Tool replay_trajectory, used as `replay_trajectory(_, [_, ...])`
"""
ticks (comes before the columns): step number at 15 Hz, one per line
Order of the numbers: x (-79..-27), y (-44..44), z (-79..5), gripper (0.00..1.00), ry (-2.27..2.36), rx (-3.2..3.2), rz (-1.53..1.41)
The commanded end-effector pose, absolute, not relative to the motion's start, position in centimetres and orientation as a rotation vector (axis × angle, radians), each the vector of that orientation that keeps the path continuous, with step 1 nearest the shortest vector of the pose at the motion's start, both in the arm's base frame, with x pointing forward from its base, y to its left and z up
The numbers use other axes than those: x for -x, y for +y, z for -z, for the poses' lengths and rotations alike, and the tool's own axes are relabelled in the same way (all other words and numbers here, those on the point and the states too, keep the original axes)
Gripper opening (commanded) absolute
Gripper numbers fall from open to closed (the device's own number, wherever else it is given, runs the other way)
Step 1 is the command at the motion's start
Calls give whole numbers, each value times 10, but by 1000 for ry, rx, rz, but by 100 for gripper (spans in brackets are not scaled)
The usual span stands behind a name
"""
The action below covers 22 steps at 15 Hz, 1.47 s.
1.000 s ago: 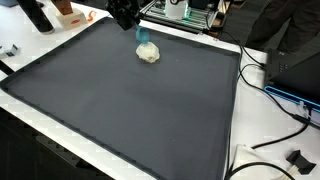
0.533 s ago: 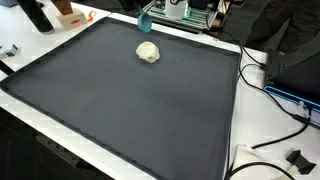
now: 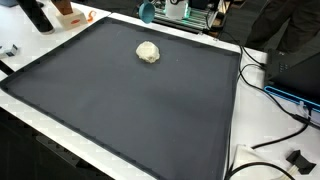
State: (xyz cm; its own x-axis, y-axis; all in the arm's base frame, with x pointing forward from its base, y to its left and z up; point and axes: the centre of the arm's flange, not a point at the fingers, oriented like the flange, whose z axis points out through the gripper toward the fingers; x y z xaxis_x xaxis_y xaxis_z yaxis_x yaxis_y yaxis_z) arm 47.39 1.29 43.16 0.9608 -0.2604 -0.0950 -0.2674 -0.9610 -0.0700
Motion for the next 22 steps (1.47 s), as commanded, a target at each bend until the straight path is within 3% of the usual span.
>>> replay_trajectory(1, [-466,32,-446,25,535,3100,-140])
replay_trajectory(16, [-458,86,-470,25,547,3285,-41])
replay_trajectory(17, [-465,79,-463,50,539,3244,-45])
replay_trajectory(22, [-464,85,-464,50,530,3256,-38])
